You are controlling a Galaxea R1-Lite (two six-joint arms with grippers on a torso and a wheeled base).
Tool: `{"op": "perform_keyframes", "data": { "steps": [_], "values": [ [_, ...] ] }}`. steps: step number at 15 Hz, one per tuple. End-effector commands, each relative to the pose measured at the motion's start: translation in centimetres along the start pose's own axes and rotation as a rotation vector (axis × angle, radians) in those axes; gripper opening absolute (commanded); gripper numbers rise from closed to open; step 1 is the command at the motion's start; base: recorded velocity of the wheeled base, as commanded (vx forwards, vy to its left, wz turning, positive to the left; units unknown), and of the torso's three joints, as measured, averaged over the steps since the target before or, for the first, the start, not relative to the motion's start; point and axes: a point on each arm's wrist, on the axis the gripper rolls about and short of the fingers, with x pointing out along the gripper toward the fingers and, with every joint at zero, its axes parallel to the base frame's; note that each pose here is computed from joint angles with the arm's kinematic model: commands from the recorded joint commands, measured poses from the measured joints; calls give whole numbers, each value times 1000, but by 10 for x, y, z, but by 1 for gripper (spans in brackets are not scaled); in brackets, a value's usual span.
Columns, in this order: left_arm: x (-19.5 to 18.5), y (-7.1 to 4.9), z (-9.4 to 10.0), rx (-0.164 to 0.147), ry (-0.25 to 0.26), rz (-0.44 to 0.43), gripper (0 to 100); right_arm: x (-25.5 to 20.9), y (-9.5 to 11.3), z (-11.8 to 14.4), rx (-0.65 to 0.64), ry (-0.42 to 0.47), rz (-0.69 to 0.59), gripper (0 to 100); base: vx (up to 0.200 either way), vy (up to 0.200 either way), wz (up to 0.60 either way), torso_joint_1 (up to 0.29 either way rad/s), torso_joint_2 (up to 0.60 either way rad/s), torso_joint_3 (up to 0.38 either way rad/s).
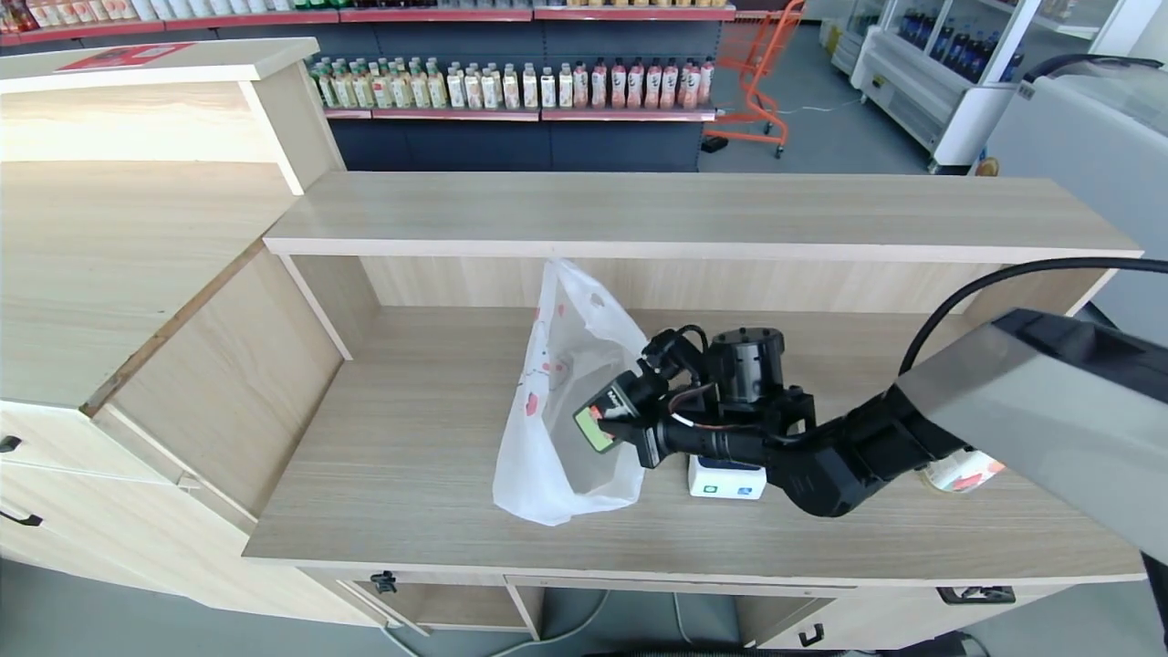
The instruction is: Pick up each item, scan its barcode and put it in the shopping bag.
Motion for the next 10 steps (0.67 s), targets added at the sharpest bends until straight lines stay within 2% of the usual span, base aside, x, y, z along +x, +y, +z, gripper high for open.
{"op": "perform_keyframes", "data": {
  "steps": [1,10],
  "values": [
    [0,0,0,0,0,1,100,16,-7,-26,-43,54,-3,0,0,0,0,0,0,0],
    [0,0,0,0,0,1,100,26,-14,-25,-142,36,-38,0,0,0,0,0,0,0]
  ]
}}
